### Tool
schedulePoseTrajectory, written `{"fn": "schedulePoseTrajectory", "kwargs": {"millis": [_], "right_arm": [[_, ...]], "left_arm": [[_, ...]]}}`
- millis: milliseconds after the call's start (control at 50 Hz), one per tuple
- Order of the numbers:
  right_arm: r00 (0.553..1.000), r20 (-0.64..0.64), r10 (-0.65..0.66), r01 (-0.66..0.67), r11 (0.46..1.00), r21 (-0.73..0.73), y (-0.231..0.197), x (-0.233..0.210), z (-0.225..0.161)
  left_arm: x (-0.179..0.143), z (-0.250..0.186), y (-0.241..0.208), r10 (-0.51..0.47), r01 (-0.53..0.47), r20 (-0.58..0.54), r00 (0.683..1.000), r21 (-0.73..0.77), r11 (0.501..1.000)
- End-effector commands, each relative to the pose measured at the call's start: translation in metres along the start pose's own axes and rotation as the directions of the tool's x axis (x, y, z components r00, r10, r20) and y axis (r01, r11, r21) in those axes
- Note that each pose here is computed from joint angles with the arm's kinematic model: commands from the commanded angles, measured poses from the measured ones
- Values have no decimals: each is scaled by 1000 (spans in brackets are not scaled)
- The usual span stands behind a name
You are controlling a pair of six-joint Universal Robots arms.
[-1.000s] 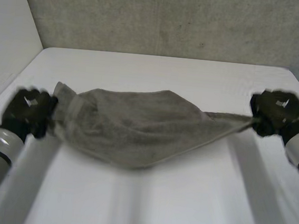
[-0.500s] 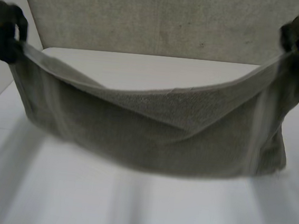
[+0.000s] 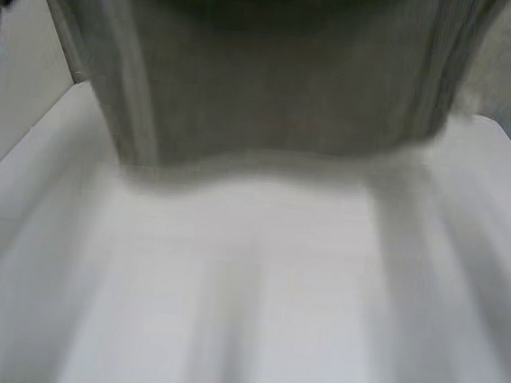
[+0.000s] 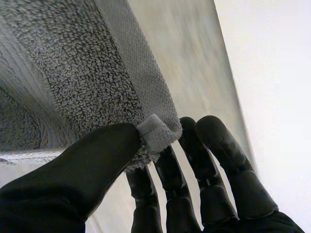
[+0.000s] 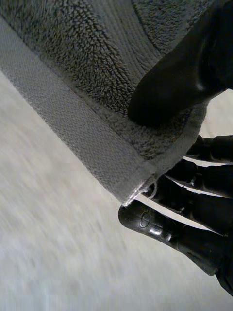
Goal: Fold the towel.
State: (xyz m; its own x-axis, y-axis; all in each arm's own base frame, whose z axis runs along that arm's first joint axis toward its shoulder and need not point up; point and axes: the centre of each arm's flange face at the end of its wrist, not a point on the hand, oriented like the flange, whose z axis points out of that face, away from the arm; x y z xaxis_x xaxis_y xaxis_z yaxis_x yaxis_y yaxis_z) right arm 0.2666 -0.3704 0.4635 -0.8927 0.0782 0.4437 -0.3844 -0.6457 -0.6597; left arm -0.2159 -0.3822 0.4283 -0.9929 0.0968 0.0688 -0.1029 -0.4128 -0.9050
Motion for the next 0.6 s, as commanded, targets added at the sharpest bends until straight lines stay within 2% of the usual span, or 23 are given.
{"fn": "schedulePoseTrajectory", "kwargs": {"millis": [20, 40, 80, 100, 140, 160, 200, 220, 240, 260, 300, 320, 360, 380, 420, 440, 480, 520, 600], "right_arm": [[997, 67, 32, -32, 999, 1, -8, 5, -13], [993, 113, 35, -31, 999, -39, 4, -5, -19], [986, 161, 40, -26, 996, -89, 16, -15, -28], [986, 161, 41, -26, 996, -90, 16, -15, -28], [963, 263, 55, 0, 979, -203, 44, -36, -49], [963, 264, 55, 0, 979, -204, 44, -36, -50], [938, 341, 64, 42, 955, -294, 72, -55, -71], [938, 341, 64, 42, 955, -294, 73, -55, -71], [923, 378, 74, 60, 942, -331, 86, -64, -82], [905, 416, 89, 80, 925, -372, 100, -74, -96], [888, 448, 108, 97, 907, -411, 114, -84, -109], [887, 448, 108, 97, 906, -411, 114, -84, -109], [859, 490, 149, 134, 858, -496, 146, -97, -135], [859, 490, 149, 135, 858, -496, 146, -97, -135], [836, 514, 191, 168, 804, -571, 175, -105, -159], [836, 514, 191, 168, 804, -571, 175, -105, -159], [817, 532, 222, 192, 765, -615, 190, -112, -179], [811, 537, 234, 200, 751, -629, 193, -113, -186], [814, 529, 241, 204, 734, -648, 194, -103, -191]], "left_arm": [[-3, -5, 4, -52, 52, 5, 999, 29, 998], [-3, -5, 4, -52, 52, 5, 999, 28, 998], [-5, -15, 37, -33, 33, 0, 999, -74, 997], [-5, -15, 37, -33, 33, 0, 999, -75, 997], [-7, -29, 74, -23, 16, -36, 999, -179, 984], [-7, -29, 74, -23, 16, -37, 999, -180, 984], [-6, -45, 110, -26, 2, -90, 996, -257, 966], [-6, -45, 110, -26, 2, -90, 996, -258, 966], [-7, -54, 128, -30, -3, -109, 994, -290, 957], [-7, -54, 128, -30, -3, -110, 994, -291, 957], [-9, -74, 161, -34, -17, -142, 989, -342, 940], [-9, -74, 162, -34, -17, -143, 989, -342, 940], [-10, -94, 187, -21, -48, -175, 984, -379, 924], [-10, -94, 187, -21, -48, -176, 984, -379, 924], [-12, -114, 206, 16, -105, -212, 977, -414, 904], [-12, -114, 206, 16, -105, -212, 977, -414, 904], [-14, -124, 214, 39, -138, -229, 973, -430, 892], [-21, -142, 223, 78, -194, -257, 963, -468, 862], [-31, -156, 226, 96, -223, -266, 959, -503, 835]]}}
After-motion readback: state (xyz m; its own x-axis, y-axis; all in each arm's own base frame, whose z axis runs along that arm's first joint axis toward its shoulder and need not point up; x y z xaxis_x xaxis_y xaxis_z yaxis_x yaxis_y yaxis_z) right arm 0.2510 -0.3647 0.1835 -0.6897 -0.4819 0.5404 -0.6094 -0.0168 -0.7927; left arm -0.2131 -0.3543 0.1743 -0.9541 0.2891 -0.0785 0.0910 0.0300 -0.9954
